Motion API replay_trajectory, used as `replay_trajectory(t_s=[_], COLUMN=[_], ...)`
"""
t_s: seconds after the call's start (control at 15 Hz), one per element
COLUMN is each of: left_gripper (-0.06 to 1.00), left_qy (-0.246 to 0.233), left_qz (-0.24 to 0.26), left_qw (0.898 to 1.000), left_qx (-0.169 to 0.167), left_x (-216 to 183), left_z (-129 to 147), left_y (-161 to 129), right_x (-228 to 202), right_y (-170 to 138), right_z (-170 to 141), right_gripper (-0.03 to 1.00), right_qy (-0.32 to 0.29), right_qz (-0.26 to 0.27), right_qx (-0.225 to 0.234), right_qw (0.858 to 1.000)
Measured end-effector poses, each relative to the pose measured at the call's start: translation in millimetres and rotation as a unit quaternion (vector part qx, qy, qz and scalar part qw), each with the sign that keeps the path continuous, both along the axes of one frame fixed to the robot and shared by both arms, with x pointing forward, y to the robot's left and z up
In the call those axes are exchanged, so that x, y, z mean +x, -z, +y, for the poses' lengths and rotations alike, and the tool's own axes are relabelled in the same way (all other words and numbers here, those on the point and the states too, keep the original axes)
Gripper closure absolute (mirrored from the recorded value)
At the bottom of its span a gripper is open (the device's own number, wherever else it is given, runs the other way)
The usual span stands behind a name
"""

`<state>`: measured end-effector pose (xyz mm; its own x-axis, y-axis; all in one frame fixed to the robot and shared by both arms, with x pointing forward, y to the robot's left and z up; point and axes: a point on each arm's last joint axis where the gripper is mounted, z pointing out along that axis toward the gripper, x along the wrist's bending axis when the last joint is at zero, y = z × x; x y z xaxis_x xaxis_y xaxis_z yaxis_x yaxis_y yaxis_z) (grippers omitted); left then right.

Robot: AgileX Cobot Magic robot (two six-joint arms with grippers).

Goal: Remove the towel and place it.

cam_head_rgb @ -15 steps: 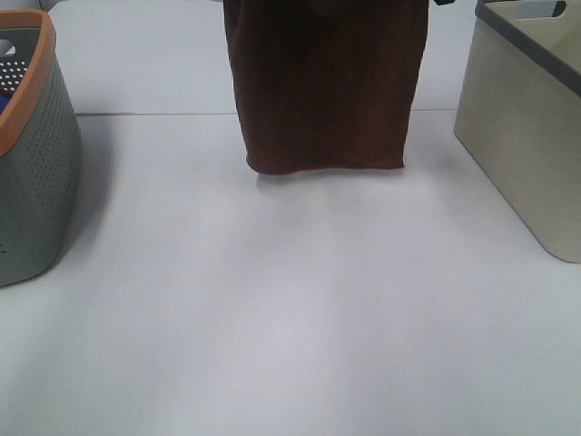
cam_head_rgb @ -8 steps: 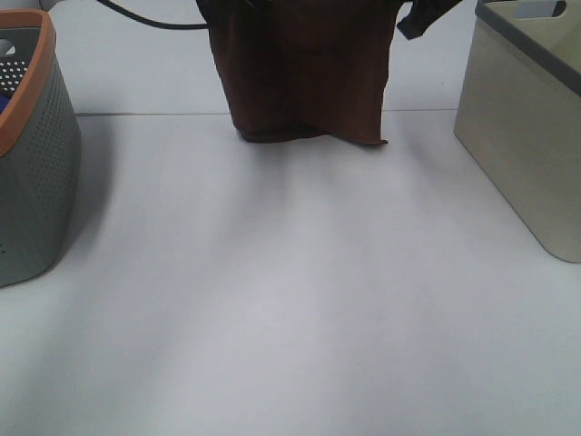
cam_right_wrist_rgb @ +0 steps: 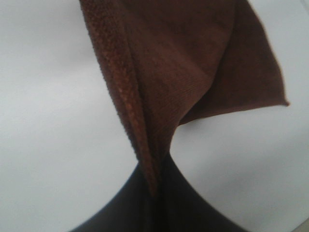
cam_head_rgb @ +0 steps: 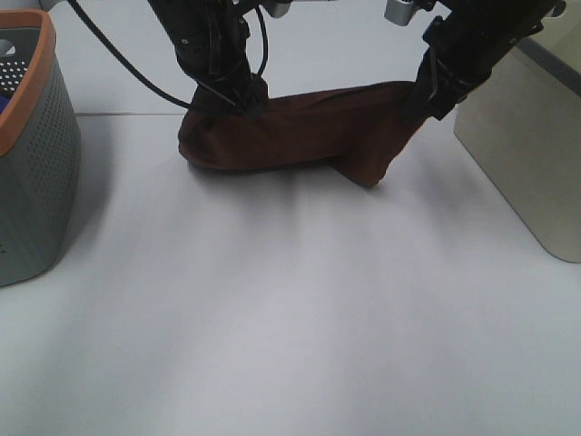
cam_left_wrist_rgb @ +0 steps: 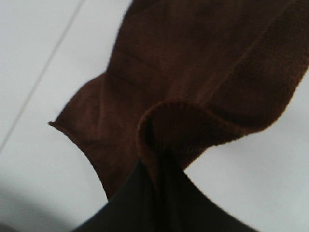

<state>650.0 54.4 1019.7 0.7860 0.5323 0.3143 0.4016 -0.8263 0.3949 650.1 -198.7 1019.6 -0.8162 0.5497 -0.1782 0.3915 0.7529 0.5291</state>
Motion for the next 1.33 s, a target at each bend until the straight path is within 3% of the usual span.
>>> replay_trajectory(t_s=[0.33,0.53,0.93,1.33], left_gripper=[0.93,0.93,0.93,0.93], left_qy=[0.059,0.082,0.095,0.097], left_qz=[0.127,0.171,0.25,0.281], left_qw=[0.989,0.98,0.962,0.953], left_qx=[0.048,0.052,0.049,0.066], left_x=[-22.4,-26.0,-39.6,-49.5], left_z=[3.5,0.3,-1.7,4.5], left_y=[12.2,27.4,70.7,87.8], right_x=[-19.9,-29.2,-58.4,-59.2], right_y=[18.0,40.9,79.9,79.1], right_z=[1.6,1.5,-3.0,-0.3], right_gripper=[0.97,0.97,0.97,0.96], right_qy=[0.002,0.004,0.011,0.026], right_qz=[0.155,0.211,0.285,0.296], right_qx=[0.005,0.0,-0.011,0.009], right_qw=[0.988,0.978,0.958,0.955])
